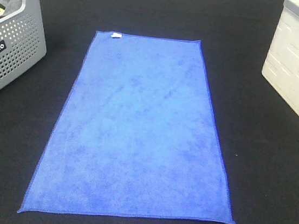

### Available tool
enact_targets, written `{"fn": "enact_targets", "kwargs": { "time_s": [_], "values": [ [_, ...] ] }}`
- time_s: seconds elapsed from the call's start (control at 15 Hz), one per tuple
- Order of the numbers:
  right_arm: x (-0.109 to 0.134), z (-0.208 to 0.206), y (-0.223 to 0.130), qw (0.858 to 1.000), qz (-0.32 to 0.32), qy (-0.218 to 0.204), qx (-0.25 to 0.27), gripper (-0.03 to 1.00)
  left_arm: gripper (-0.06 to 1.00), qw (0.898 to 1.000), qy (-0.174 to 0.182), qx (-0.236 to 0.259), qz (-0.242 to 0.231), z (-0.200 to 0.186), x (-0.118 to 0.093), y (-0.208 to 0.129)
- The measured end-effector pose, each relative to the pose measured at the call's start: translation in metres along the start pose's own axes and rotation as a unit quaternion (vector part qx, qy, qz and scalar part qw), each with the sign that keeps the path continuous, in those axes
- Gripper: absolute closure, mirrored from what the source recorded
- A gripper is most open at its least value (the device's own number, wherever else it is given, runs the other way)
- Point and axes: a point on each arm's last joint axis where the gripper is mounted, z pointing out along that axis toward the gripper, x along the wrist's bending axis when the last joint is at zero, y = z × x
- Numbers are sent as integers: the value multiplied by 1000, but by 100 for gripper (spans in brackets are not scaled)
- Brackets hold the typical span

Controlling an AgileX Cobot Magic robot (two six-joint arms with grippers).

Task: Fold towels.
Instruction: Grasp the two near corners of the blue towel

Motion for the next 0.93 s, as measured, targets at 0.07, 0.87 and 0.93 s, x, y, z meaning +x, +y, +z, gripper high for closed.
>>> {"fn": "enact_targets", "kwargs": {
  "time_s": [0.07,0.87,0.93],
  "values": [
    [0,0,0,1000,0,0,0,17,25,1000,0,0,0,0,0,0],
    [0,0,0,1000,0,0,0,17,25,1000,0,0,0,0,0,0],
    [0,0,0,1000,0,0,0,17,25,1000,0,0,0,0,0,0]
  ]
}}
